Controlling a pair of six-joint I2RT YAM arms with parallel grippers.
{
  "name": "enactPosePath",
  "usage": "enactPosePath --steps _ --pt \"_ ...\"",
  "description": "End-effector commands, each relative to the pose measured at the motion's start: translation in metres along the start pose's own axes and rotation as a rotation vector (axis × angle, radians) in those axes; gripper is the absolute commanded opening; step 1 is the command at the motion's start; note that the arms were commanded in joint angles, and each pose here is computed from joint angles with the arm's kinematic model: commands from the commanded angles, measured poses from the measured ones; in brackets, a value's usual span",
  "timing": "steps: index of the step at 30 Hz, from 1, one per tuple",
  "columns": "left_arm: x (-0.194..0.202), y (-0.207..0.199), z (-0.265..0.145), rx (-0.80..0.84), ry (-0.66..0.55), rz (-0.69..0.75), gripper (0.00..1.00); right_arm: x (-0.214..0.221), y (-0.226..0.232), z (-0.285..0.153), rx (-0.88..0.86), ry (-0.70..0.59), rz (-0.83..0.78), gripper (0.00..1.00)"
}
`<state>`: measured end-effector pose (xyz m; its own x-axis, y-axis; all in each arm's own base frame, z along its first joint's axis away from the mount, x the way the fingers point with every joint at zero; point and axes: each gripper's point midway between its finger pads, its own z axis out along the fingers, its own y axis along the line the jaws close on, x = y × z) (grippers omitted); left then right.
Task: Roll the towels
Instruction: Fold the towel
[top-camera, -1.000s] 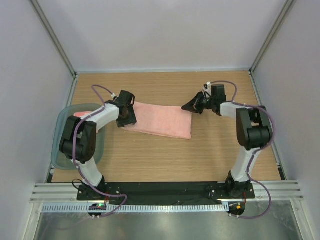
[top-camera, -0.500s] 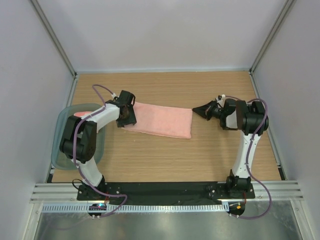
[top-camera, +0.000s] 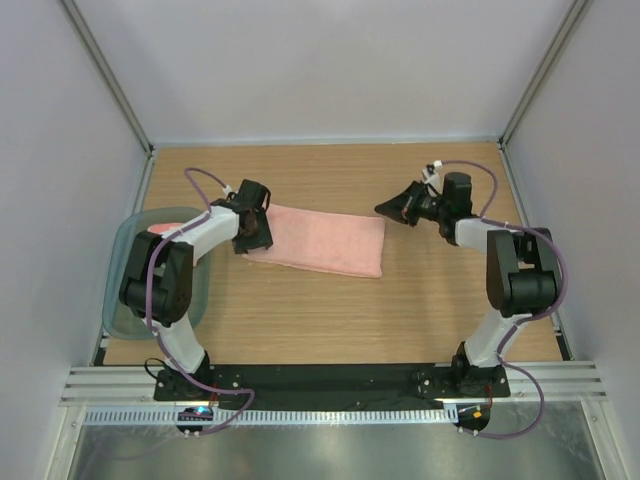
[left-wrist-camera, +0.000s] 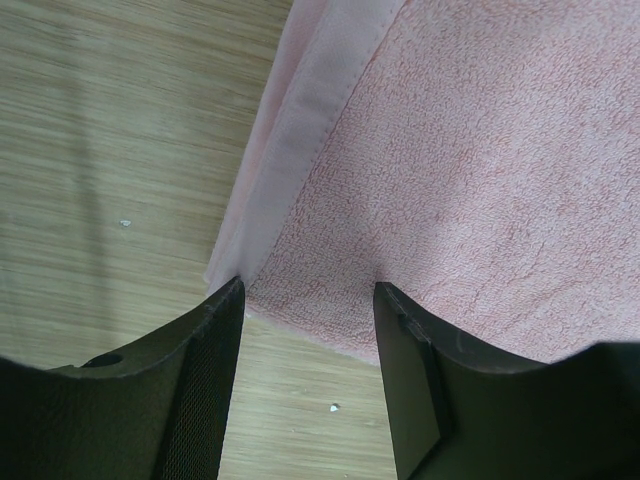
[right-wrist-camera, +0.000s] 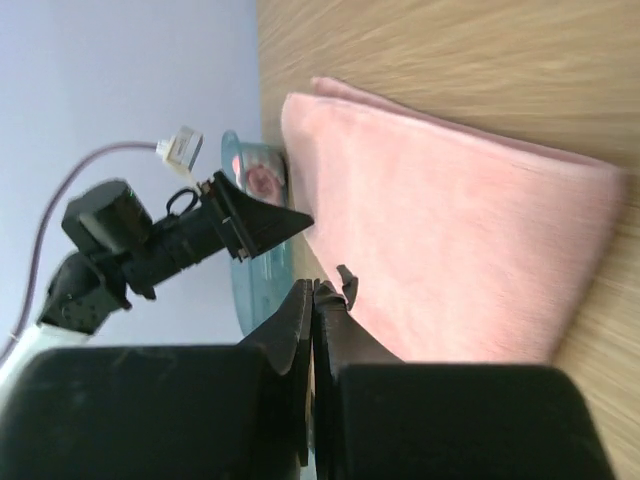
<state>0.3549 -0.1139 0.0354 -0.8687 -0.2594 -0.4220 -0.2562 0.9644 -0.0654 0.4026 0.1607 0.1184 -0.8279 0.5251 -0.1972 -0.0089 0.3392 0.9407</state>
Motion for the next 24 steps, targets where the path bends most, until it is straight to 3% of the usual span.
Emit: enactPosePath --steps 1,5,11,15,24 --pt "-0.012 -0.002 -0.005 -0.006 -0.034 -0.003 0.56 0.033 0.013 0.012 0.107 0.12 -0.129 0.01" --pt "-0.011 -0.006 -0.005 0.007 -0.029 -0.009 0.55 0.068 -0.009 0.03 0.229 0.204 -0.107 0.01" --pt "-0.013 -0.009 -0.007 0.026 -0.026 -0.014 0.55 0.086 -0.06 0.037 0.276 0.23 -0.021 0.01" --pt "-0.012 -0.008 -0.01 0.021 -0.025 -0.001 0.55 0.086 -0.091 0.014 0.362 0.218 0.02 0.01" --pt "-0.014 -0.008 -0.01 0.016 -0.026 0.003 0.55 0.068 -0.134 -0.085 0.659 0.015 0.093 0.01"
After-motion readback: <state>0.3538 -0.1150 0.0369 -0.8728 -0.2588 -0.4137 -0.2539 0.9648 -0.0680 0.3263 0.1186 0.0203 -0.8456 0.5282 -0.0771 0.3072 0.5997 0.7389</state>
